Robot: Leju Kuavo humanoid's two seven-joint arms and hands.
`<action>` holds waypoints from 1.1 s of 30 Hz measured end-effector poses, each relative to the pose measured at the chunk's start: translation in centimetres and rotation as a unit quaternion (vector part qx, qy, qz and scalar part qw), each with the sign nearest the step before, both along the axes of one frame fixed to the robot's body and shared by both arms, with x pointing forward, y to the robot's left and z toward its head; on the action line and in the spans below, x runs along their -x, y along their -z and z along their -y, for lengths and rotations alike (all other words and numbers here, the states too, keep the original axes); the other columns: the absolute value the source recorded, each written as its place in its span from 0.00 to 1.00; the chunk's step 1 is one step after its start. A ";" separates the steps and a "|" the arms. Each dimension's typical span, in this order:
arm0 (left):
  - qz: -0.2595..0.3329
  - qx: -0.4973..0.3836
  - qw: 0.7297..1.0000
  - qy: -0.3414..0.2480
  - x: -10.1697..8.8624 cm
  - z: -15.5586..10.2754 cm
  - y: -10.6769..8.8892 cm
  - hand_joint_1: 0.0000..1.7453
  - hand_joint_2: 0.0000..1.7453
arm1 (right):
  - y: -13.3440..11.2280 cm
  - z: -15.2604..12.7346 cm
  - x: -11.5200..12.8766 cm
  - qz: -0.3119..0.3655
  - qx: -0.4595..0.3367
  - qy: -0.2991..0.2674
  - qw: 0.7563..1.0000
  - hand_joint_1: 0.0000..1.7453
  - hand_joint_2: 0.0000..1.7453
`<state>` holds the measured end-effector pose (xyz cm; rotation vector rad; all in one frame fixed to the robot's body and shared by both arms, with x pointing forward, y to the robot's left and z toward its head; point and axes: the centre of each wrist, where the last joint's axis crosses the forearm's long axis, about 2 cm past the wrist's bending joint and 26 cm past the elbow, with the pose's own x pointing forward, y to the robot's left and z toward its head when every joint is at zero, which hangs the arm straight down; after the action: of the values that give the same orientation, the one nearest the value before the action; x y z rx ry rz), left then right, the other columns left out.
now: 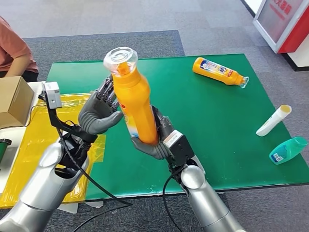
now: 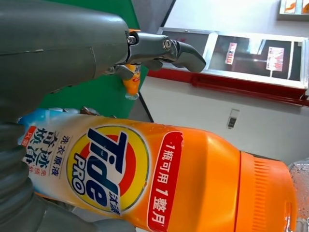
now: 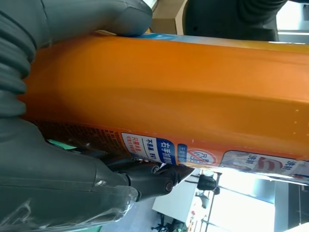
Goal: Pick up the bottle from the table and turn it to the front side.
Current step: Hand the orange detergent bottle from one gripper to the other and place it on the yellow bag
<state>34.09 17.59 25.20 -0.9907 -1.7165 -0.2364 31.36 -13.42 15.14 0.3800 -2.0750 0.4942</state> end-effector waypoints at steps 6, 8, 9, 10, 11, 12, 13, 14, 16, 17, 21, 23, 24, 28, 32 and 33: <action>-0.002 -0.004 1.000 0.006 0.0 0.4 0.1 0.00 1.00 | 0.1 0.0 0.0 -0.002 0.001 0.001 1.000 1.00 1.00; -0.003 -0.008 1.000 0.011 0.0 0.8 -0.1 0.00 1.00 | 0.1 -0.1 0.0 -0.002 0.002 0.002 1.000 1.00 1.00; -0.002 -0.011 1.000 0.015 0.0 1.1 -0.2 0.00 1.00 | 0.2 -0.1 0.0 -0.003 0.002 0.002 1.000 1.00 1.00; -0.002 -0.015 1.000 0.020 0.0 1.4 -0.4 0.00 1.00 | 0.2 -0.2 0.0 -0.003 0.002 0.002 1.000 1.00 1.00; 0.000 -0.018 1.000 0.024 0.1 1.8 -0.6 0.00 1.00 | 0.2 -0.3 0.0 -0.003 0.002 0.001 1.000 1.00 1.00; 0.001 -0.021 0.999 0.027 0.1 2.1 -0.8 0.00 1.00 | 0.2 -0.4 0.0 -0.004 0.002 0.001 1.000 1.00 1.00; 0.001 -0.024 0.999 0.029 0.1 2.4 -1.0 0.00 1.00 | 0.2 -0.4 0.0 -0.004 0.002 0.001 1.000 1.00 1.00; 0.002 -0.026 0.999 0.031 0.1 2.6 -1.2 0.00 1.00 | 0.2 -0.4 0.0 -0.004 0.002 0.001 1.000 1.00 1.00; 0.003 -0.029 0.999 0.033 0.0 2.9 -1.5 0.00 1.00 | 0.1 -0.5 -0.1 -0.002 0.001 0.001 1.000 1.00 1.00; 0.003 -0.031 0.999 0.033 0.0 3.0 -1.6 0.00 1.00 | 0.1 -0.5 -0.2 -0.002 0.001 0.002 1.000 1.00 1.00; 0.005 -0.034 0.999 0.035 -0.1 3.1 -1.8 0.00 1.00 | 0.1 -0.5 -0.3 -0.001 0.002 0.004 1.000 1.00 1.00; 0.005 -0.035 0.999 0.035 -0.2 3.1 -1.8 0.00 1.00 | 0.1 -0.4 -0.4 -0.001 0.002 0.004 1.000 1.00 1.00; 0.004 -0.035 0.999 0.035 -0.2 3.2 -1.8 0.00 1.00 | 0.1 -0.4 -0.4 -0.001 0.002 0.004 1.000 1.00 1.00; 0.003 -0.036 0.999 0.034 -0.3 3.2 -1.8 0.00 1.00 | 0.1 -0.4 -0.4 -0.001 0.002 0.005 1.000 1.00 1.00; -0.001 -0.038 0.999 0.036 -0.4 3.6 -2.0 0.00 1.00 | 0.1 -0.5 -0.5 -0.001 0.003 0.008 1.000 1.00 1.00; -0.001 -0.038 0.999 0.036 -0.4 3.7 -2.1 0.00 1.00 | 0.2 -0.5 -0.5 -0.001 0.003 0.009 1.000 1.00 1.00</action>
<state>34.46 13.86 27.26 -0.9980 -1.6590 -0.3451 31.83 -12.94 14.98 0.3582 -2.0728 0.4895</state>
